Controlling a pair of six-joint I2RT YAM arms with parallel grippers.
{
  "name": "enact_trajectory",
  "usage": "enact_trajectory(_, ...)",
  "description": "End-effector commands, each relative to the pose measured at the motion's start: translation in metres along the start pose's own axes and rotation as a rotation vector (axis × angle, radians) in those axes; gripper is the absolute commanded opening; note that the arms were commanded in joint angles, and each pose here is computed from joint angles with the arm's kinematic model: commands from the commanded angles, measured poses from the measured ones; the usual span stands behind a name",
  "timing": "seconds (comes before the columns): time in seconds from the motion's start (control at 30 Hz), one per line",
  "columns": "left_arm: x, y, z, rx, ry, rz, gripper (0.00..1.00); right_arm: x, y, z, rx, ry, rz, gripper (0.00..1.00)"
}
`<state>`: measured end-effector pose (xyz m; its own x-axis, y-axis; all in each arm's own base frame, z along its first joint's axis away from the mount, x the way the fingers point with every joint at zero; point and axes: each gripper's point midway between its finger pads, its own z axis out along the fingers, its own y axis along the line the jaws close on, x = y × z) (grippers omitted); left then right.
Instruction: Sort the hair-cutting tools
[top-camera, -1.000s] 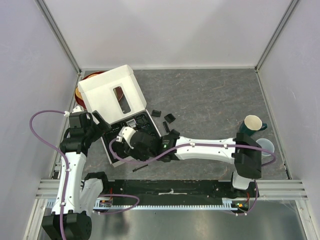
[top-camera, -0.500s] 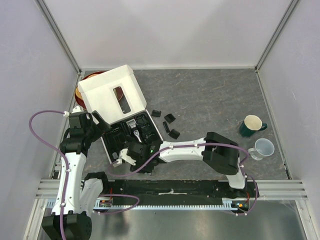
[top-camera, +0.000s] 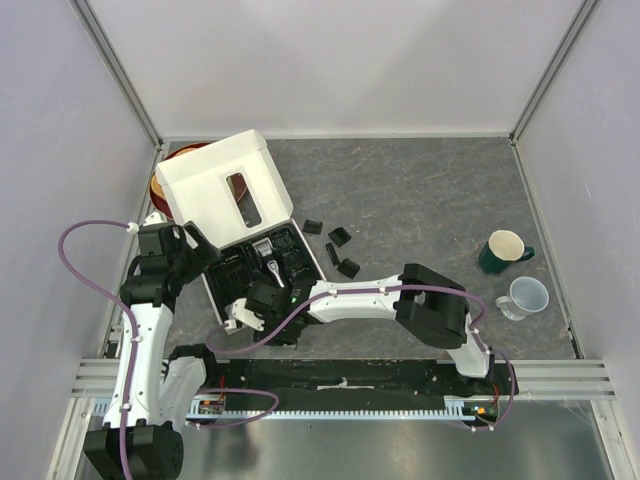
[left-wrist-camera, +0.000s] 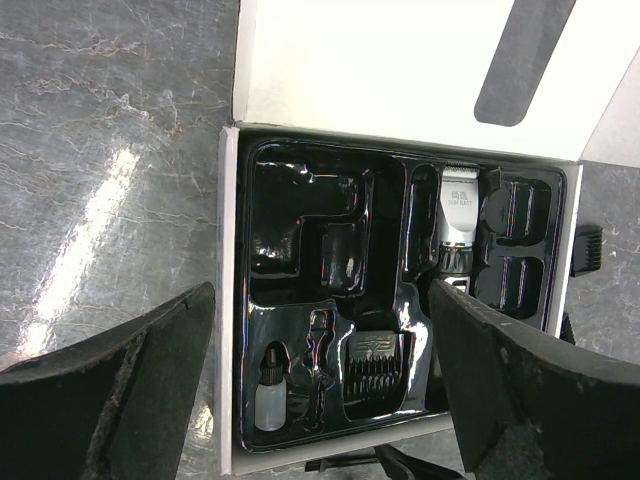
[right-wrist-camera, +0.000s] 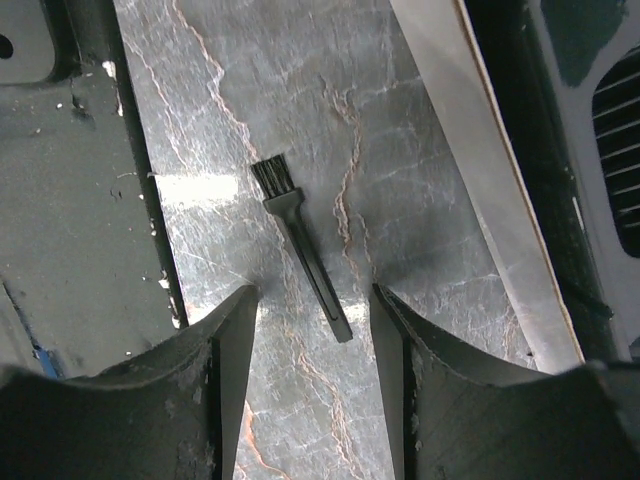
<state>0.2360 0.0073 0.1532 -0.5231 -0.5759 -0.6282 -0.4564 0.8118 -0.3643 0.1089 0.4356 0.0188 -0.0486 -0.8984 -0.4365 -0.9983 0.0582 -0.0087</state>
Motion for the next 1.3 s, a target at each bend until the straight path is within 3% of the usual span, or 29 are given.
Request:
enact_trajectory(0.0, -0.005, 0.000, 0.000, 0.002, -0.023, 0.011, 0.93, 0.004, 0.002, 0.009, -0.015, 0.049, -0.004, 0.54)
enact_trajectory(0.2, -0.005, 0.000, 0.000, 0.002, -0.023, 0.011, 0.93, 0.019, 0.005, 0.014, -0.027, 0.124, 0.031, 0.33)
enact_trajectory(0.37, -0.006, -0.001, -0.001, 0.005, -0.028, 0.011, 0.93, 0.033, 0.006, 0.006, -0.014, 0.169, 0.047, 0.20)
enact_trajectory(0.4, -0.007, -0.001, -0.001, 0.005, -0.030, 0.010, 0.93, 0.032, 0.004, 0.003, 0.001, 0.165, 0.059, 0.12)
enact_trajectory(0.5, -0.006, -0.001, -0.001, 0.005, -0.028, 0.010, 0.93, 0.037, -0.002, -0.007, 0.047, 0.172, 0.080, 0.02)
enact_trajectory(1.27, -0.005, -0.003, -0.001, 0.019, -0.025, 0.011, 0.93, 0.026, -0.033, -0.050, 0.154, 0.033, 0.380, 0.00)
